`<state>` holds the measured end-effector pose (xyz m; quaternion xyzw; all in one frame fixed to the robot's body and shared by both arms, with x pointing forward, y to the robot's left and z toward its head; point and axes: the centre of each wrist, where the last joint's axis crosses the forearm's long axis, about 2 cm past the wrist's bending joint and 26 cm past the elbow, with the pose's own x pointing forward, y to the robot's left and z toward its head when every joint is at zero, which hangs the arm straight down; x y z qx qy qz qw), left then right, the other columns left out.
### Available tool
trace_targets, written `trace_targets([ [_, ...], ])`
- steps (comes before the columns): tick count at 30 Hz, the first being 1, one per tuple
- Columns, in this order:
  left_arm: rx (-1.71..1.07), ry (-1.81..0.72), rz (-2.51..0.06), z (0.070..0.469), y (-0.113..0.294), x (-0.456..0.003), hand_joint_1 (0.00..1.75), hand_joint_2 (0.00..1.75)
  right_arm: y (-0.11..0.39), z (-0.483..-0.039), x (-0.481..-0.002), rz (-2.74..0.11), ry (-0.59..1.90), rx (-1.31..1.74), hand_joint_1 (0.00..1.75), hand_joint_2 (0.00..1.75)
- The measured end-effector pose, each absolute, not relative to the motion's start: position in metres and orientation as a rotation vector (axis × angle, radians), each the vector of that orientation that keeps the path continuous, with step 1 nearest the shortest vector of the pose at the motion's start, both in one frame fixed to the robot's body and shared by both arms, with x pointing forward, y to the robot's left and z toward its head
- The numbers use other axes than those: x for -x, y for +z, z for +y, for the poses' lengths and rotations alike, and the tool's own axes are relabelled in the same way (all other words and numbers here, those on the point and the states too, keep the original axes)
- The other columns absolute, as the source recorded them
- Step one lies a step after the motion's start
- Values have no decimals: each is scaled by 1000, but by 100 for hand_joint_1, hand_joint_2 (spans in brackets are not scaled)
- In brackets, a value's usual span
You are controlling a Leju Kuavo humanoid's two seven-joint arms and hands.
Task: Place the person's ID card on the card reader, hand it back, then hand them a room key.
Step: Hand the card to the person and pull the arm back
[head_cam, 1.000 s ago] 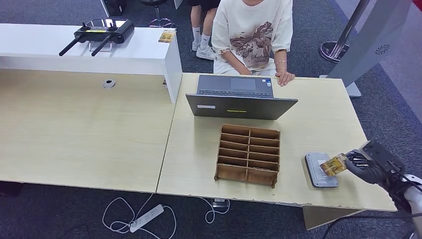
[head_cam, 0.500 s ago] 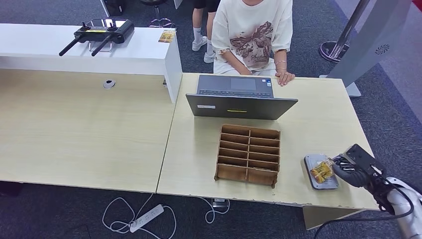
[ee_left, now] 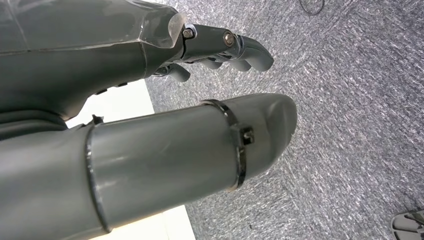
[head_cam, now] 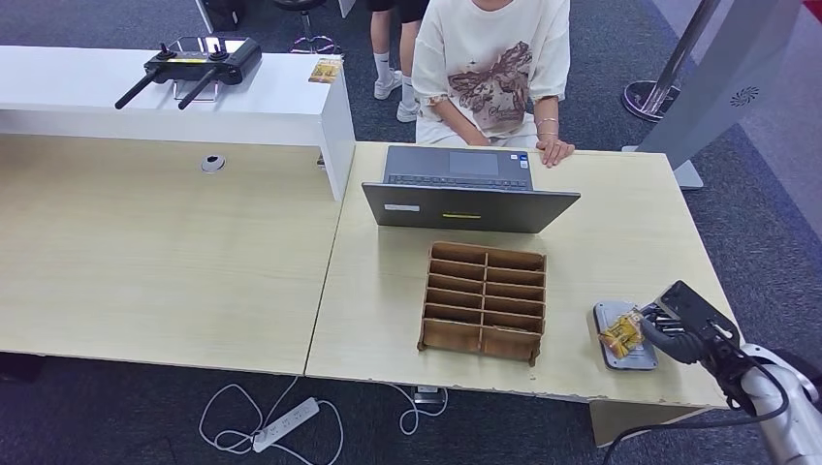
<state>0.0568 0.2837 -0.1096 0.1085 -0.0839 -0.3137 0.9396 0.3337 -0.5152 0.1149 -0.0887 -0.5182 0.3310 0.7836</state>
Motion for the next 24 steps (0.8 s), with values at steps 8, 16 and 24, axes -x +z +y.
trace_targets([
  [8, -222, -636, -171, 284, -110, -57, 0, 0, 114, -514, -334, -1122, 712, 180, 175, 175],
  [16, -223, -634, -171, 284, -110, -57, 0, 0, 115, -512, -336, -1182, 680, 115, 175, 175],
  [24, -223, -633, -172, 284, -110, -57, 0, 0, 118, -513, -336, -1269, 614, -9, 175, 175],
])
